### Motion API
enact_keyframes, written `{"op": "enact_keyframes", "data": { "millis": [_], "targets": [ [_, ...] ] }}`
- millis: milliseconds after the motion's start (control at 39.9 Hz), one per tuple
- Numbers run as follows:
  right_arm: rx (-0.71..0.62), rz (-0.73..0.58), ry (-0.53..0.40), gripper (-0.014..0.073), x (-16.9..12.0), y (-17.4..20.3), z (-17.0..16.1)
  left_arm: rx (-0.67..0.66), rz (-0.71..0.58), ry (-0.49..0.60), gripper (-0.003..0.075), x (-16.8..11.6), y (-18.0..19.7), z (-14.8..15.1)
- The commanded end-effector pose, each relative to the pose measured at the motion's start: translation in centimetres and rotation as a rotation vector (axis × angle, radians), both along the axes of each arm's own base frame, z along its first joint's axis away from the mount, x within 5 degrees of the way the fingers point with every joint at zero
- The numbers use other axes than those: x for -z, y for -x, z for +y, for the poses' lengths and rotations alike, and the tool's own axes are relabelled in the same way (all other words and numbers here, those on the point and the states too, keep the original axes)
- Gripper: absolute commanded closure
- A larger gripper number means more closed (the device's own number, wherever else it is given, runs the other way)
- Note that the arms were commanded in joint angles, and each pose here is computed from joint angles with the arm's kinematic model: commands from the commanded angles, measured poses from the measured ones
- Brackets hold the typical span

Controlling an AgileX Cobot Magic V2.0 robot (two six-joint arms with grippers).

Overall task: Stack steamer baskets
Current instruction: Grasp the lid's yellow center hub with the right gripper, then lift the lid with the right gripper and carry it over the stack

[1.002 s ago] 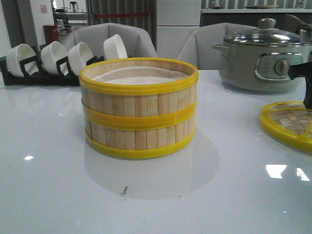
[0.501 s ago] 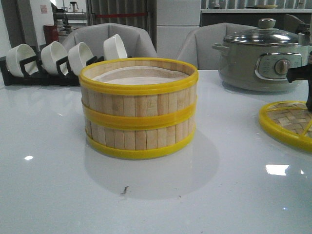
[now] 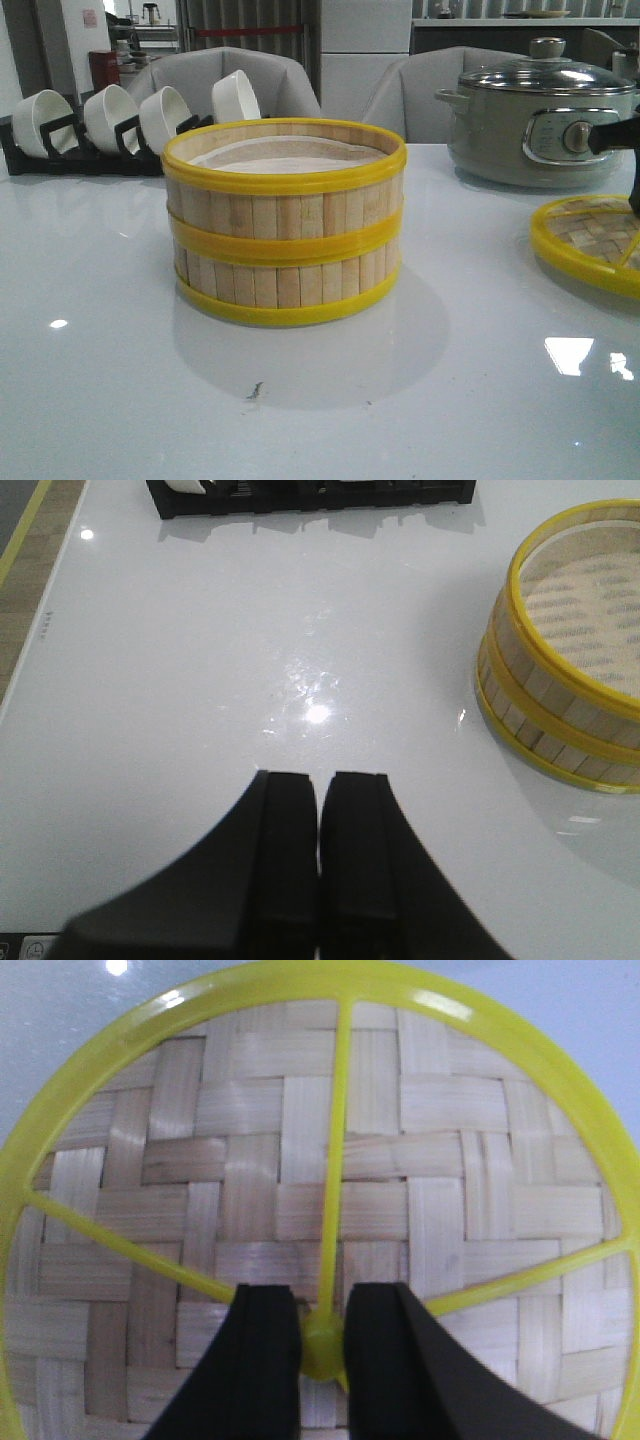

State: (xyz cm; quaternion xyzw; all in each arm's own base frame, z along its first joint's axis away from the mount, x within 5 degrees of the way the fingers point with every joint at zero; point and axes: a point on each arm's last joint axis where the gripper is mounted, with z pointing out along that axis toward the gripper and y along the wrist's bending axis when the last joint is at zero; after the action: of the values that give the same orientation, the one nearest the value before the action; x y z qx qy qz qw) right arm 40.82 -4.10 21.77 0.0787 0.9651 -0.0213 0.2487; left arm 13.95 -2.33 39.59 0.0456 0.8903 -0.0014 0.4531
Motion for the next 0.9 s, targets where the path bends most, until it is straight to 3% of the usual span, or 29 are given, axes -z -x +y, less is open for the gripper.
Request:
{"op": "enact_keyframes", "data": {
  "millis": [0, 276, 451, 652, 877],
  "targets": [
    [-0.029, -0.196, 0.027, 0.0538, -7.2, 0.4, 1.1, 0.003, -0.104, 0.020, 0.0629, -1.5, -0.1, 0.0],
    [-0.171, -0.307, 0.015, 0.0538, -16.5, 0.8, 7.4, 0.003, -0.104, 0.020, 0.0629, -1.5, -0.1, 0.0],
    [-0.307, -0.390, -0.015, 0.0538, -20.4, 1.3, 13.1, 0.003, -0.104, 0.020, 0.0629, -1.5, -0.1, 0.0],
    [-0.477, -0.429, -0.059, 0.0538, -21.2, 1.2, 20.4, 0.003, -0.104, 0.020, 0.0629, -1.5, -0.1, 0.0],
    [-0.605, -0.374, -0.087, 0.0538, -18.8, 0.9, 26.9, 0.003, -0.104, 0.020, 0.0629, -1.5, -0.1, 0.0]
  ]
}}
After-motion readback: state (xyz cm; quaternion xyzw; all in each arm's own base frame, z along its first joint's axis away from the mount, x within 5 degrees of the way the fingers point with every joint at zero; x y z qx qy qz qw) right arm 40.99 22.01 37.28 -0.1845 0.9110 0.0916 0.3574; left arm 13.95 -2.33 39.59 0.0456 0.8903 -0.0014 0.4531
